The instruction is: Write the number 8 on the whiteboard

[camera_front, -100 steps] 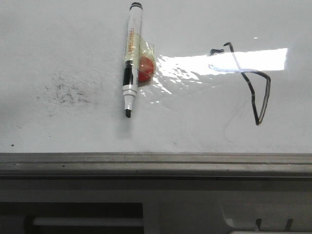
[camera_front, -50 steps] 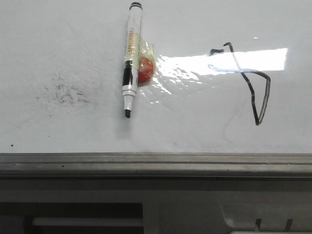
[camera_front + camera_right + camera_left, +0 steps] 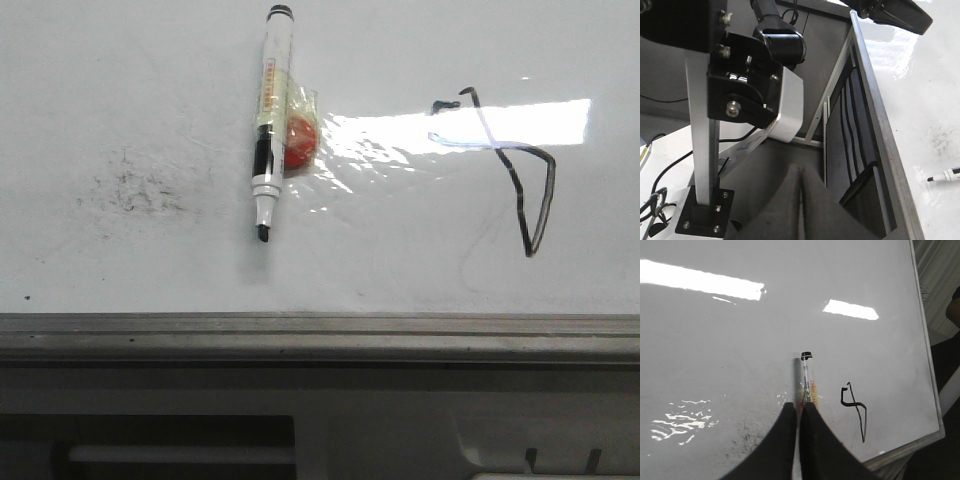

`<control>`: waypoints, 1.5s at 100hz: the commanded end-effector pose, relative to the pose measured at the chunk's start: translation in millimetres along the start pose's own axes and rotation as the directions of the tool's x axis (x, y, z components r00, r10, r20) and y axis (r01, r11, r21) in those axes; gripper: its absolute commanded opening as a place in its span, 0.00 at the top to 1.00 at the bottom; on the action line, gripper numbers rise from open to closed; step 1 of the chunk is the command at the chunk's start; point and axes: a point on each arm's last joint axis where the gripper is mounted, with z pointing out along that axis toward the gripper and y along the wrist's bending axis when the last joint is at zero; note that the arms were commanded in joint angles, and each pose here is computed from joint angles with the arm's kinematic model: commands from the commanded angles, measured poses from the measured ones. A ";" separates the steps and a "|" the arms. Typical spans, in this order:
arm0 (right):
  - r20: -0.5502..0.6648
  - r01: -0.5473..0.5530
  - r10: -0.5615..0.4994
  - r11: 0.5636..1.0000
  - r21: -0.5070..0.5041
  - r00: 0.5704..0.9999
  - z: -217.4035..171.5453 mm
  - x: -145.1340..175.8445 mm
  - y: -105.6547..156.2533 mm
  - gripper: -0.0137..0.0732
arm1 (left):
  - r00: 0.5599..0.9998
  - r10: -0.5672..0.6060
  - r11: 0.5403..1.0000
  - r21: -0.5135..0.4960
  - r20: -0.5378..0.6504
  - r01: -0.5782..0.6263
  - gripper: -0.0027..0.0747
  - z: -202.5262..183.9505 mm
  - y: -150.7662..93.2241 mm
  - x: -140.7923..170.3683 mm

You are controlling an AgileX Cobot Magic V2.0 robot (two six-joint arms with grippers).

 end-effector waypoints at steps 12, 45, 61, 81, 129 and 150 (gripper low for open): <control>0.075 0.002 -0.006 0.999 0.053 0.997 -4.6 -13.5 -6.4 0.92 | 0.881 0.461 0.885 0.015 0.109 -0.465 0.99 2.8 -0.7 7.2; 0.075 0.002 -0.006 0.999 0.053 0.997 -4.6 -13.5 -6.4 0.92 | 0.898 0.437 0.890 -0.125 -0.050 -0.439 0.99 -7.9 39.1 68.4; 0.075 0.002 -0.006 0.999 0.053 0.997 -4.6 -13.5 -6.4 0.92 | 0.930 0.367 0.897 -0.249 -0.037 -0.364 0.99 -21.9 53.1 84.2; 0.075 0.002 -0.006 0.999 0.053 0.997 -4.6 -13.5 -6.4 0.92 | 0.971 0.237 0.887 -0.412 0.020 -0.208 0.99 -31.7 66.8 95.1; 0.075 0.002 -0.006 0.999 0.053 0.997 -4.6 -13.5 -6.4 0.92 | 0.994 0.007 0.795 -0.603 -0.105 -0.069 0.99 -40.1 81.6 114.7; 0.075 0.002 -0.006 0.999 0.053 0.997 -4.6 -13.5 -6.4 0.92 | 0.994 0.007 0.795 -0.603 -0.105 -0.069 0.99 -40.1 81.6 114.7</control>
